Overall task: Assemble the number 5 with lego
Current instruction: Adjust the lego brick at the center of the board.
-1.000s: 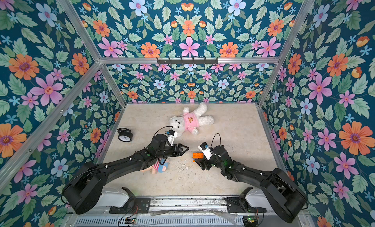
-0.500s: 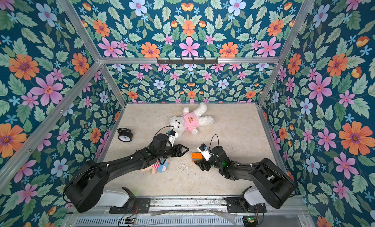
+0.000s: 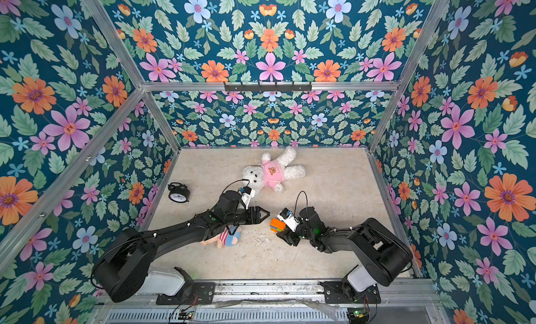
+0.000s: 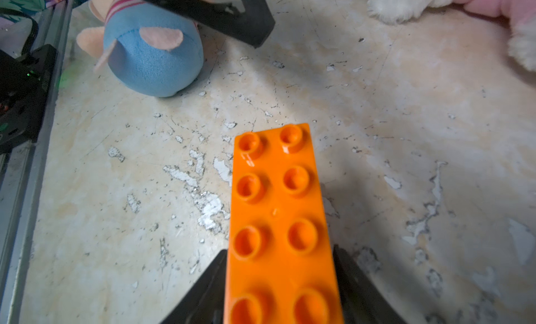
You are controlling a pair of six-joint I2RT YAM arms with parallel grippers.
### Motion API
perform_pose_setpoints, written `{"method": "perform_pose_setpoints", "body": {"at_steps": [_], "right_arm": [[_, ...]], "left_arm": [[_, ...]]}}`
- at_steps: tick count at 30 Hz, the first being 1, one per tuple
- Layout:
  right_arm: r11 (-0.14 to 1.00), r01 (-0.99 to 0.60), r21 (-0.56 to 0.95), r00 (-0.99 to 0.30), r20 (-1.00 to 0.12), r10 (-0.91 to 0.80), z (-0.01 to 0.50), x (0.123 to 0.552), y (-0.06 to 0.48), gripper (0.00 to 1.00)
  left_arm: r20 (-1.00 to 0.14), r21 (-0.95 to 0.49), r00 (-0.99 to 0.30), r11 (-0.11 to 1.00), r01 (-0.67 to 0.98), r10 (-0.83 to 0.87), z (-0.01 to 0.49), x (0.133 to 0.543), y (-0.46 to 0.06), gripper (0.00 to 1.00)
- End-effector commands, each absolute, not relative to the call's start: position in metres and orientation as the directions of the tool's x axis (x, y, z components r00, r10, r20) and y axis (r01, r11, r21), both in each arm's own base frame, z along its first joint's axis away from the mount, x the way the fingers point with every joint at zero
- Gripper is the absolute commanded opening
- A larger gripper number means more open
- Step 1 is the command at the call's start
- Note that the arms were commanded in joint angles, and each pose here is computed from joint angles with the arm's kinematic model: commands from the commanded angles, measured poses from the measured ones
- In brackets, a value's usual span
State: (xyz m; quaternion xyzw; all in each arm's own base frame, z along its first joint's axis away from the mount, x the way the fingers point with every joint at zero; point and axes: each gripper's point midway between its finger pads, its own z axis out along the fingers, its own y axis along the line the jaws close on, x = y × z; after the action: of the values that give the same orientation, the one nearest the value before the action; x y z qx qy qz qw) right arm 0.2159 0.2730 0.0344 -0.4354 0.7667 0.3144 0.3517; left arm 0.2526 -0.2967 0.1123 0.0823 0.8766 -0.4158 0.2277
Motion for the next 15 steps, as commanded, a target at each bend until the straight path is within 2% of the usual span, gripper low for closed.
{"method": "perform_pose_setpoints", "body": {"at_steps": [1,15], "right_arm": [[0.414,-0.898,0.147,-0.347,-0.816,-0.462,0.0322,0.2181,0.2739,0.55],[0.433,-0.886,0.167,-0.362,-0.832,-0.421,0.0363,0.2197,0.2745,0.43]], "left_arm": [[-0.474,-0.688,-0.879,0.640,0.343,-0.039,0.1143,0.2529,-0.2973,0.68],[-0.472,-0.684,-0.880,0.649,0.332,-0.047,0.1139,0.2540,-0.2953,0.67]]}}
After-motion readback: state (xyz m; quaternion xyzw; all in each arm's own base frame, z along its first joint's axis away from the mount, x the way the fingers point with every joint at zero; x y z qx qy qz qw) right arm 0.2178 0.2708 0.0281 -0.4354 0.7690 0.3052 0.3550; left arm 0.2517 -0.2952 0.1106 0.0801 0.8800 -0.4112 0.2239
